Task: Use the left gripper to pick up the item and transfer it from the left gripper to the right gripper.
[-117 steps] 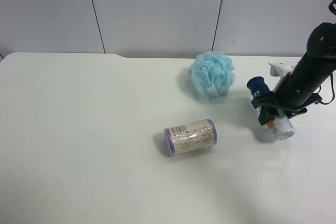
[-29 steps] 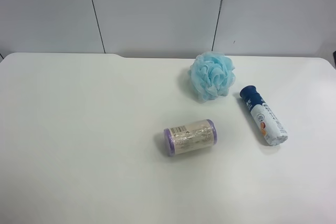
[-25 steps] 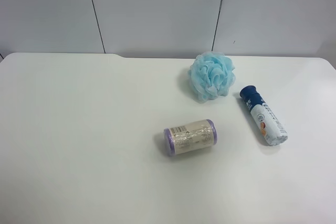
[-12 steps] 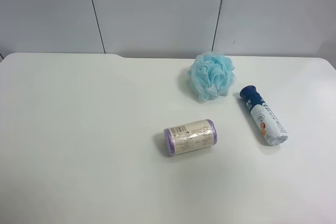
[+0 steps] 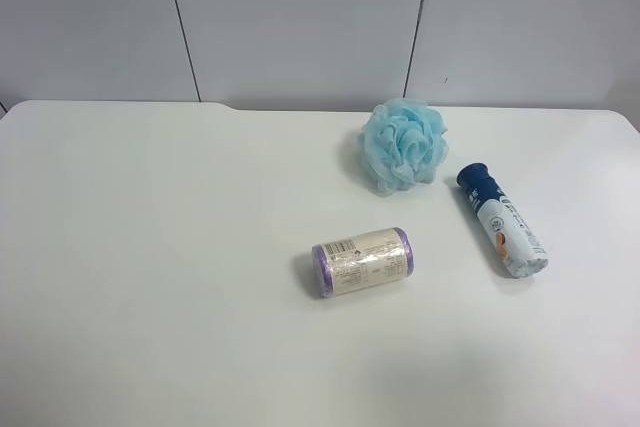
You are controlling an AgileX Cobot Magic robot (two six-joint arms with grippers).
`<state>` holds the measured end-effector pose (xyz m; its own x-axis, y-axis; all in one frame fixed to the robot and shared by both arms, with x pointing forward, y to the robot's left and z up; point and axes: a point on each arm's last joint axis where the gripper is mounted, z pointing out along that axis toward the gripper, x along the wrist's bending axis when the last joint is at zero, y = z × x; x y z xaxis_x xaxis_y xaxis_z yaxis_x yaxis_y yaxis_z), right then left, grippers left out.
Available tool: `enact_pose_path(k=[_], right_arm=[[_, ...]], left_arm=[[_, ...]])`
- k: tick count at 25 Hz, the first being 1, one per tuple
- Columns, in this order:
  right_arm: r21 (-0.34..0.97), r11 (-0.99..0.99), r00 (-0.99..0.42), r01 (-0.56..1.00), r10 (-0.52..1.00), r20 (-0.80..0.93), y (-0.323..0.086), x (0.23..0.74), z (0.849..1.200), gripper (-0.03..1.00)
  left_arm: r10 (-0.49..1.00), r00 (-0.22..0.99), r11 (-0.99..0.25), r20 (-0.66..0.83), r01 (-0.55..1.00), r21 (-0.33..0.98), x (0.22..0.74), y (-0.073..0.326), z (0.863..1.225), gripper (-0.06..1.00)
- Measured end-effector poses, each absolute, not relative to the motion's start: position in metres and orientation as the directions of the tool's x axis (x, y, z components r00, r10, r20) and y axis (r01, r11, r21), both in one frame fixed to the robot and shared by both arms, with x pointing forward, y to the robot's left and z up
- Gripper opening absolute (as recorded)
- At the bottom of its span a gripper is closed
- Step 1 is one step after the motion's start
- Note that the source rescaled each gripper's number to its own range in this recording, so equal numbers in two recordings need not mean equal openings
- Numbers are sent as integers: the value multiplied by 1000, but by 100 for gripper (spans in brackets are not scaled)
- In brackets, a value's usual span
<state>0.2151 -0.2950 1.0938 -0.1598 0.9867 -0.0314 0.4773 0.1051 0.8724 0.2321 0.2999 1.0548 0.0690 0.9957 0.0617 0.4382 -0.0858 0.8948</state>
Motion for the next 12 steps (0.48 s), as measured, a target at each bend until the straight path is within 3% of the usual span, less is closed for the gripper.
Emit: enact_pose_path(k=[12], right_arm=[[881, 118, -135, 458, 989, -62, -298, 224, 1061, 100]], left_arm=[[996, 69, -86, 62, 438, 895, 232, 300, 1055, 100]])
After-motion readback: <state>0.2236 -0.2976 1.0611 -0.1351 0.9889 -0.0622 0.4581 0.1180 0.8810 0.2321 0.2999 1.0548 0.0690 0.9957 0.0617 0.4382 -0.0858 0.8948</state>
